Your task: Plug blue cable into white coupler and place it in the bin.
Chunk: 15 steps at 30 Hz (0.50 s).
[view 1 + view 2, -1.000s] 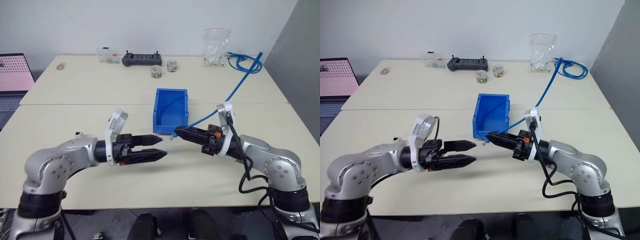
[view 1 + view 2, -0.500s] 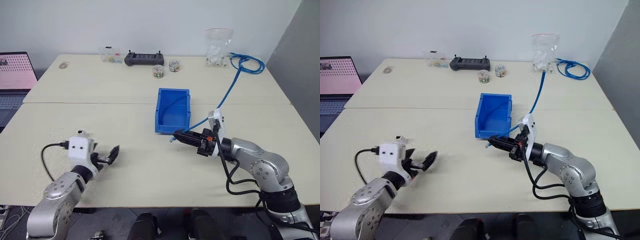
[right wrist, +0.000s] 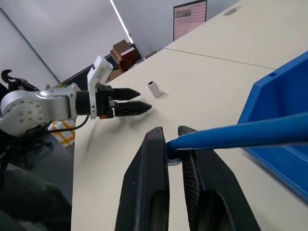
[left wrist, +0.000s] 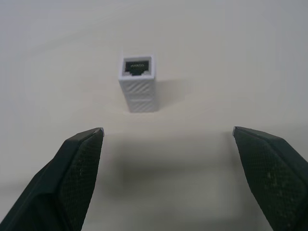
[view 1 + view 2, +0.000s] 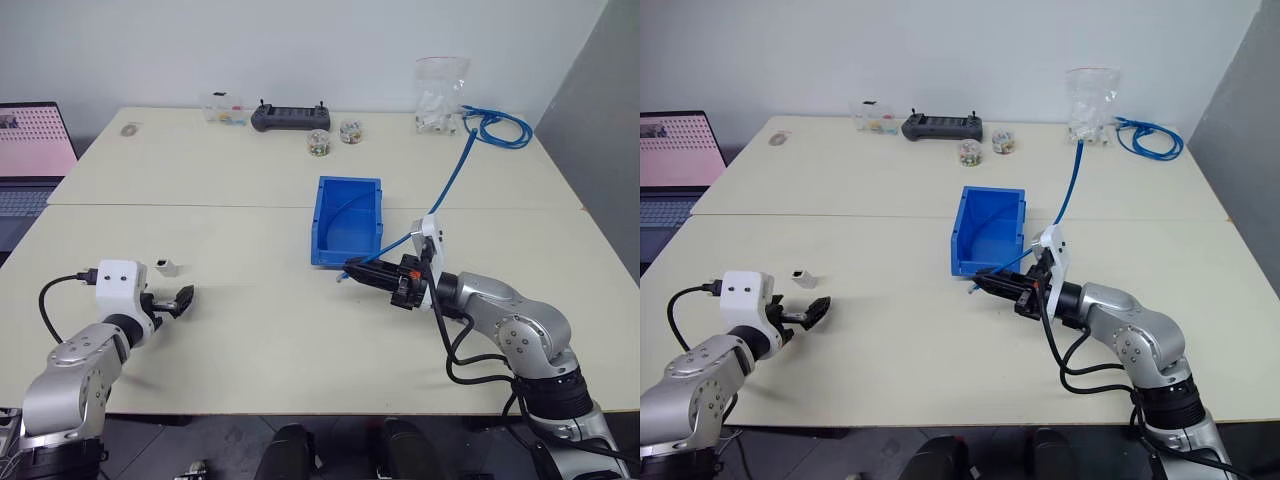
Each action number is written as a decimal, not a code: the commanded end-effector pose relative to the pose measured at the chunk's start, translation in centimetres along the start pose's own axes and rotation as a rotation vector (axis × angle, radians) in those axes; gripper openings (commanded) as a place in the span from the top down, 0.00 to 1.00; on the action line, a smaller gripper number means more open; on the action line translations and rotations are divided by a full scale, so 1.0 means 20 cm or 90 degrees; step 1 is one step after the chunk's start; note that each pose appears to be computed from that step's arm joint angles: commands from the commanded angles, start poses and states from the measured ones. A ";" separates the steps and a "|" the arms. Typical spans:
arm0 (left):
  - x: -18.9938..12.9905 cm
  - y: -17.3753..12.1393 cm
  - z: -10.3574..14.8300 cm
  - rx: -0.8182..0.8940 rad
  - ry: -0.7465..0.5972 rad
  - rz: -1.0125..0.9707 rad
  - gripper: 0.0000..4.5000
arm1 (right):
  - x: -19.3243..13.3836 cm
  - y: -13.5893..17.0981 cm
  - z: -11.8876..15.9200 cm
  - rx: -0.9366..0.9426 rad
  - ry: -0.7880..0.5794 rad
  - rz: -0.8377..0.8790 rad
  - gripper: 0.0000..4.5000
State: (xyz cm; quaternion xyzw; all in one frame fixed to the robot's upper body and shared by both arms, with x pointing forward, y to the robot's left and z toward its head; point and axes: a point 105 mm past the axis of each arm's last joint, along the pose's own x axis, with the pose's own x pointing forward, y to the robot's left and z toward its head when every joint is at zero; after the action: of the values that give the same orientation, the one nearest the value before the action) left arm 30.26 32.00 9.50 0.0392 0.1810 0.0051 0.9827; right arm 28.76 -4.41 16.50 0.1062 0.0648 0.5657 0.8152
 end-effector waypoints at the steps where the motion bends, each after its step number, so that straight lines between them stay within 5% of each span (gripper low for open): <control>1: 0.02 0.07 0.06 0.016 -0.018 0.019 0.00 | 0.01 0.03 0.05 -0.025 -0.019 0.014 0.98; 15: 0.15 0.10 0.11 -0.006 0.000 -0.009 0.04 | 0.00 0.05 0.05 -0.026 -0.016 0.016 0.98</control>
State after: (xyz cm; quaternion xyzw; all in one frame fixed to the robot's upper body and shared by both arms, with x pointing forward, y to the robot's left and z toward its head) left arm 33.67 33.24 9.33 0.0218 0.1956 -0.0035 0.9804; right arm 28.58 -4.24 16.61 0.1064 0.0636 0.5681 0.8136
